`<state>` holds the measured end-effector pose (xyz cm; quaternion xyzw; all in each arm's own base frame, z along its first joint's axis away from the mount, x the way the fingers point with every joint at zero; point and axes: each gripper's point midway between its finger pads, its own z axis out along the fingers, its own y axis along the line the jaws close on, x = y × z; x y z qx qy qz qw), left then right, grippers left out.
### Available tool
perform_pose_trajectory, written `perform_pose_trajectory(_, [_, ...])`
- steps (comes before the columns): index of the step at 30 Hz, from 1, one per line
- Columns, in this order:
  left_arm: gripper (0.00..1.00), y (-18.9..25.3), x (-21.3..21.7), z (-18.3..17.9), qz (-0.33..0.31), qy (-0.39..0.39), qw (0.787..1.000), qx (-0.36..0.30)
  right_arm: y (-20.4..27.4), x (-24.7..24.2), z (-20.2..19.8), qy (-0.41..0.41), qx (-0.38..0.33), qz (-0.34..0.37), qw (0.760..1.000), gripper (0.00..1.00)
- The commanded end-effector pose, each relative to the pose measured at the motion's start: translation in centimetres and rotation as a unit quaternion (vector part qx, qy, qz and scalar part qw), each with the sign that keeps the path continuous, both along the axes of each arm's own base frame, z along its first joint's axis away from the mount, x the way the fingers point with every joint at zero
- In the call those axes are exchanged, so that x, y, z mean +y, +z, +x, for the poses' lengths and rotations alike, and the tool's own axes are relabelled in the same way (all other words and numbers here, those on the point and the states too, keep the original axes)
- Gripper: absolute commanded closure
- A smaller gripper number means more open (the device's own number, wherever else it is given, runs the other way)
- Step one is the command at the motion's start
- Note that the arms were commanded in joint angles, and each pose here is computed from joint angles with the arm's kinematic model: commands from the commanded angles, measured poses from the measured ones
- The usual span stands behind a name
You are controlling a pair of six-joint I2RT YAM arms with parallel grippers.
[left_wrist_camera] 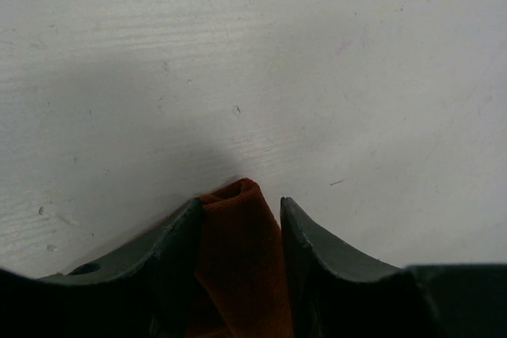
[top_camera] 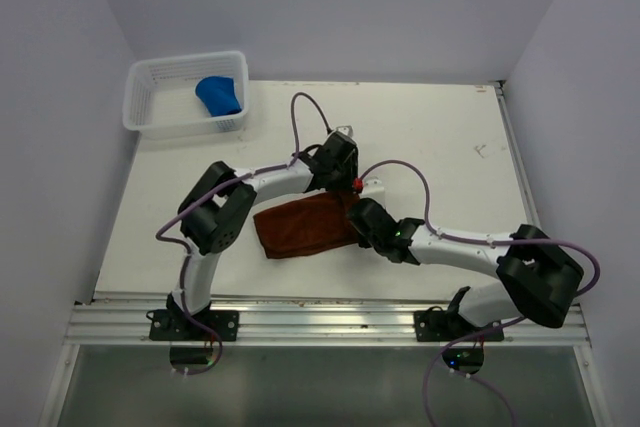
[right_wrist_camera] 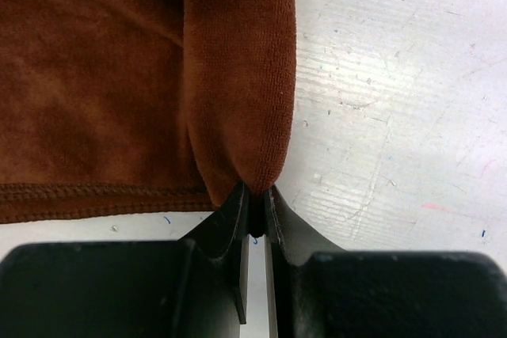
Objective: Roll the towels
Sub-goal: Roll the towel
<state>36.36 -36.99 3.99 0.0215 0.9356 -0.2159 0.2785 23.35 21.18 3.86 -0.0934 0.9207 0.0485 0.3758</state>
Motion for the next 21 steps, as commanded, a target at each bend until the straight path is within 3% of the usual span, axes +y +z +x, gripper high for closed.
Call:
perform_pose_trajectory(1, [0.53, -2.0, 0.8, -0.3, 0.051, -0.006, 0.999, 0.017, 0.7, 0.4, 0.8, -0.01, -0.019, 0.002, 1.0, 1.0])
perform_pose_trajectory(4, [0.58, -3.7, 1.6, -0.9, 0.098, -0.009, 0.995, 0.024, 0.8, 0.6, 0.9, -0.008, -0.02, 0.004, 1.0, 1.0])
perform_pose_trajectory(6, [0.67, -4.5, 2.1, -1.5, 0.115, -0.01, 0.993, 0.032, 0.9, 0.6, 1.0, -0.008, -0.022, 0.005, 1.0, 1.0])
perform_pose_trajectory(10, [0.7, -6.0, 2.7, -2.1, 0.129, -0.008, 0.991, 0.044, 1.0, 0.8, 1.0, -0.005, -0.024, 0.009, 1.0, 1.0])
perform_pose_trajectory(13, [0.75, -6.4, 2.5, -2.1, 0.127, -0.01, 0.991, 0.047, 1.0, 0.9, 1.0, -0.006, -0.024, 0.01, 1.0, 1.0])
perform_pose_trajectory(14, [0.83, -6.3, 2.3, -2.1, 0.126, -0.011, 0.991, 0.047, 0.9, 0.8, 1.0, -0.005, -0.024, 0.009, 1.0, 1.0])
perform_pose_trajectory(18, [1.0, -6.0, 1.6, -2.0, 0.121, -0.009, 0.992, 0.044, 1.4, 0.8, 1.1, -0.002, -0.028, 0.009, 1.0, 1.0])
perform_pose_trajectory(21, [1.0, -5.0, 1.0, -1.5, 0.098, 0.004, 0.995, 0.03, 2.0, 0.7, 1.3, 0.002, -0.039, 0.003, 0.999, 1.0])
